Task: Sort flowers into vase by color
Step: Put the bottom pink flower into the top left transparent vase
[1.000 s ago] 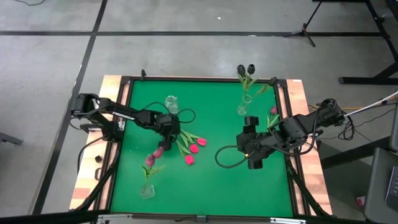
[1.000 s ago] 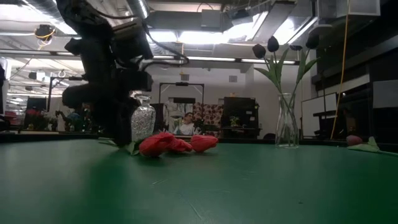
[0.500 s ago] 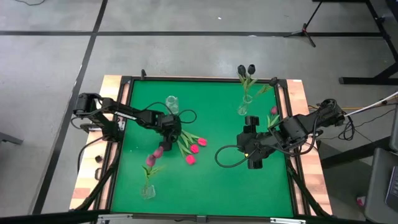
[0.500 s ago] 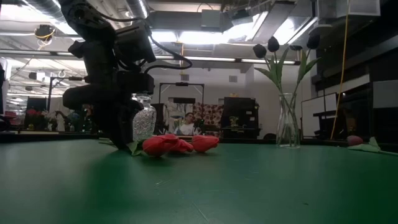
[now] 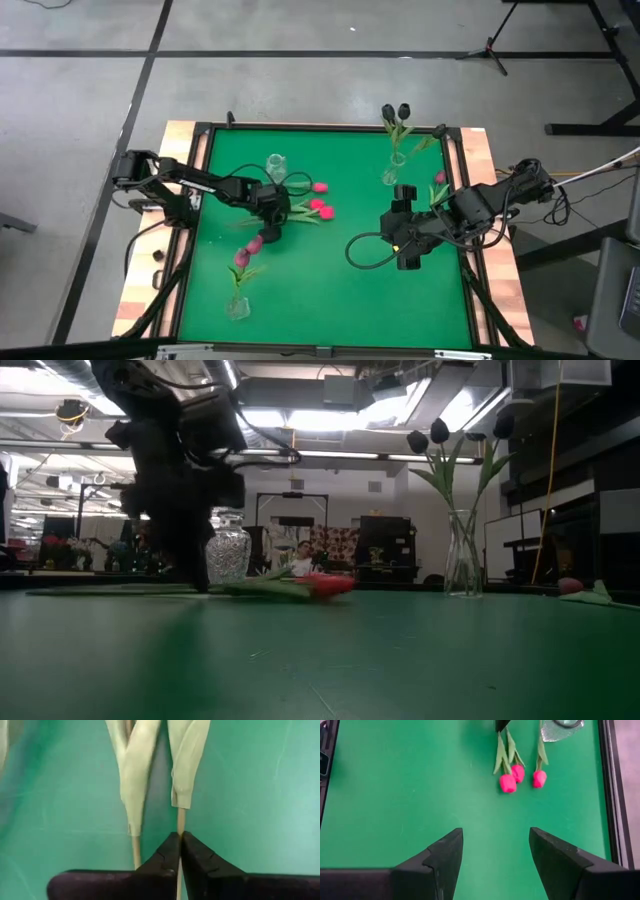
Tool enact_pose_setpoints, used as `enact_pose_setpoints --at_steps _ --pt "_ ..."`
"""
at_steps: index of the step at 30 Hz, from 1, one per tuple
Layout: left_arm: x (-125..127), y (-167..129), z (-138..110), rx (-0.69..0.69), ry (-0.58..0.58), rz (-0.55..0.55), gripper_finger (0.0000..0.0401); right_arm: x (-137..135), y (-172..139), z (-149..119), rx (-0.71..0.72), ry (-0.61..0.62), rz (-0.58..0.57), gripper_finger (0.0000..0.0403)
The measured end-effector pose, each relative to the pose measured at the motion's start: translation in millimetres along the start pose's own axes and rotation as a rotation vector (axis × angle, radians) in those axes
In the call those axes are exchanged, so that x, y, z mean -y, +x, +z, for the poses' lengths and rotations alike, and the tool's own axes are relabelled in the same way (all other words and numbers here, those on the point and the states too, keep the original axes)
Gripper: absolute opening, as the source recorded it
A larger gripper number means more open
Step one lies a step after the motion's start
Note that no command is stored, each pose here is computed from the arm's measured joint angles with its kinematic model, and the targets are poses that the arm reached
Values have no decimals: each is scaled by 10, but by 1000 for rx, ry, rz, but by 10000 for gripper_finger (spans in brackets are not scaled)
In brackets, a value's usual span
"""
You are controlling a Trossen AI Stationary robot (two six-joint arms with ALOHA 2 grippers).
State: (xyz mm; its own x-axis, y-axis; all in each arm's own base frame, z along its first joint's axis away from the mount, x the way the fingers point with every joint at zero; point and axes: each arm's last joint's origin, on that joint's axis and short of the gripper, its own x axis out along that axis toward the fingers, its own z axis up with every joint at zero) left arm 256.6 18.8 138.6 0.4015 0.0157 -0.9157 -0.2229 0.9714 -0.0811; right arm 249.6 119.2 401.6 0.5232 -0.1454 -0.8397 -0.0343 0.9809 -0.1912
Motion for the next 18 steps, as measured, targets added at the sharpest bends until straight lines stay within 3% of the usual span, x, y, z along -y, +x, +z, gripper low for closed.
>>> enact_pose_setpoints --at_steps 8,12,18 --pt "89 -302 120 185 -117 -87 2 0 0 0 0 0 0 227" --pt "113 -528 218 352 -162 -110 2 0 0 0 0 0 0 227" --pt "96 -934 371 692 -221 -45 1 2 0 1 2 1 -4 227"
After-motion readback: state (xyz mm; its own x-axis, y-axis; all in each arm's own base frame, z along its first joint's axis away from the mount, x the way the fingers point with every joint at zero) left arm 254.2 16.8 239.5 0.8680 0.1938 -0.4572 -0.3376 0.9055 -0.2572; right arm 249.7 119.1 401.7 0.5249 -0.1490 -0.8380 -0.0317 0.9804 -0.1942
